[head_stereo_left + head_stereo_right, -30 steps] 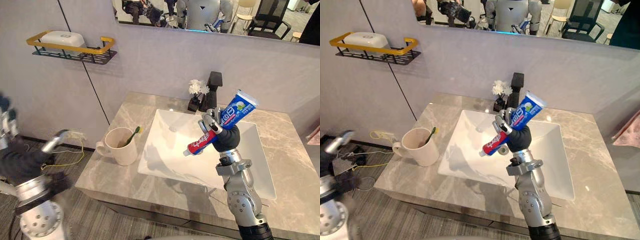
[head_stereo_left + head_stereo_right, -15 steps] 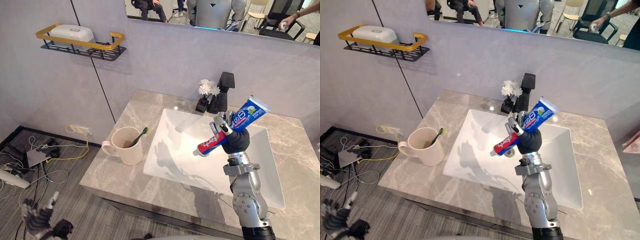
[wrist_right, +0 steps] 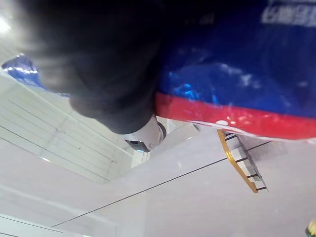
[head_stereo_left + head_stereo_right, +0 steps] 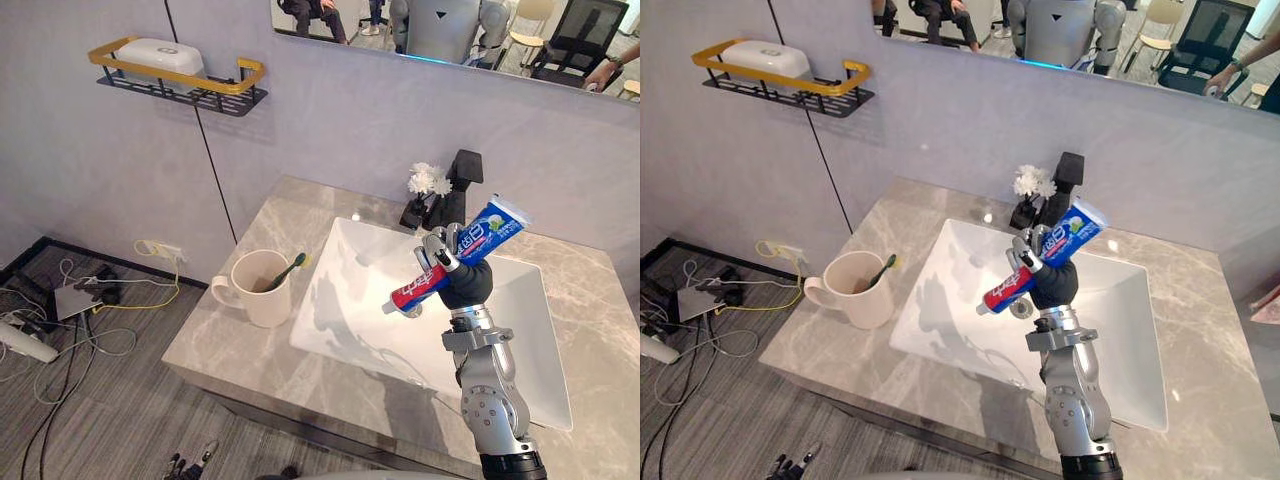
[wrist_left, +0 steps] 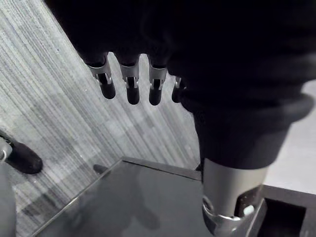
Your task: Organize washtable
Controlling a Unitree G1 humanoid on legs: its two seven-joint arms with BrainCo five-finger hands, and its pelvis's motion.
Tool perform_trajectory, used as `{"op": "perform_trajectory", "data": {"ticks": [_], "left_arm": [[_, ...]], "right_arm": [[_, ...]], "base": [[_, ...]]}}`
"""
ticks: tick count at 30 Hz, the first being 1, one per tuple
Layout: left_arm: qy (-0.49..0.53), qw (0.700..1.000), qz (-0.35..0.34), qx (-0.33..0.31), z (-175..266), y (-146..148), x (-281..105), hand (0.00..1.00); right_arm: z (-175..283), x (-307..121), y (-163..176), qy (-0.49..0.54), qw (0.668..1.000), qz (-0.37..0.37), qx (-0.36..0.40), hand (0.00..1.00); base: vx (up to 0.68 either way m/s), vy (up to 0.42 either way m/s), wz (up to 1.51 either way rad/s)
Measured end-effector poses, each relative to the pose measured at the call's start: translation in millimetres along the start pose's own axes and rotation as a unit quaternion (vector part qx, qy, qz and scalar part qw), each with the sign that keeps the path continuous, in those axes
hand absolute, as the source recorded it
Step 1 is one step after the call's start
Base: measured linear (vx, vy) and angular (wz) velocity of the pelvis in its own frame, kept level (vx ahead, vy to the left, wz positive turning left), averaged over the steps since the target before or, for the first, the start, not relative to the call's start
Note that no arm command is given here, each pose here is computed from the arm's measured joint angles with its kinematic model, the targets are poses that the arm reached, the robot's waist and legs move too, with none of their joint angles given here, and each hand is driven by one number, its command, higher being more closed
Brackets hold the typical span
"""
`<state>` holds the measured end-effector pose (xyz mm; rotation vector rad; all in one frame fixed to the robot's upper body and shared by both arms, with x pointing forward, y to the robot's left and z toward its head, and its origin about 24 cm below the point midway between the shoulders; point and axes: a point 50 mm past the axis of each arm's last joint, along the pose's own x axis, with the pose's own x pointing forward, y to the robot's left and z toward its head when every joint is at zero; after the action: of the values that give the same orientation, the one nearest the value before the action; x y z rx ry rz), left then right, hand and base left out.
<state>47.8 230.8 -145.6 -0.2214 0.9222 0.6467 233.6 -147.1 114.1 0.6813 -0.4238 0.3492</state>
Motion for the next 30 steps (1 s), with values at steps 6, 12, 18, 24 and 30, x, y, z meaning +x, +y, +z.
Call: {"op": "perform_trajectory", "data": {"ticks": [6,12,18,24,30], "left_arm": [[0.0,0.999,-0.034,0.031,2.9,-12.6,2.9,0.0],[-0.015,0.996,-0.051,0.066,12.7,-17.7,6.6,0.0],[-0.021,0.994,-0.065,0.083,16.4,-24.0,7.8,0.0],[-0.025,0.99,-0.081,0.116,19.2,-27.1,9.3,0.0],[-0.03,0.986,-0.09,0.137,20.8,-28.9,9.8,0.0]], "right_arm": [[-2.6,8.3,10.4,-0.004,1.0,0.027,0.006,1.0],[-2.1,34.0,41.9,-0.017,0.994,0.111,0.01,1.0],[-1.8,56.3,75.9,-0.026,0.98,0.197,-0.002,1.0],[0.0,72.2,107.1,-0.039,0.966,0.256,-0.025,1.0],[2.6,79.9,124.7,-0.06,0.957,0.279,-0.055,1.0]], "base": [[-0.02,-0.009,-0.01],[0.0,0.0,0.0],[-0.01,-0.005,0.04],[0.0,0.0,0.0],[-0.01,-0.007,0.02]]}}
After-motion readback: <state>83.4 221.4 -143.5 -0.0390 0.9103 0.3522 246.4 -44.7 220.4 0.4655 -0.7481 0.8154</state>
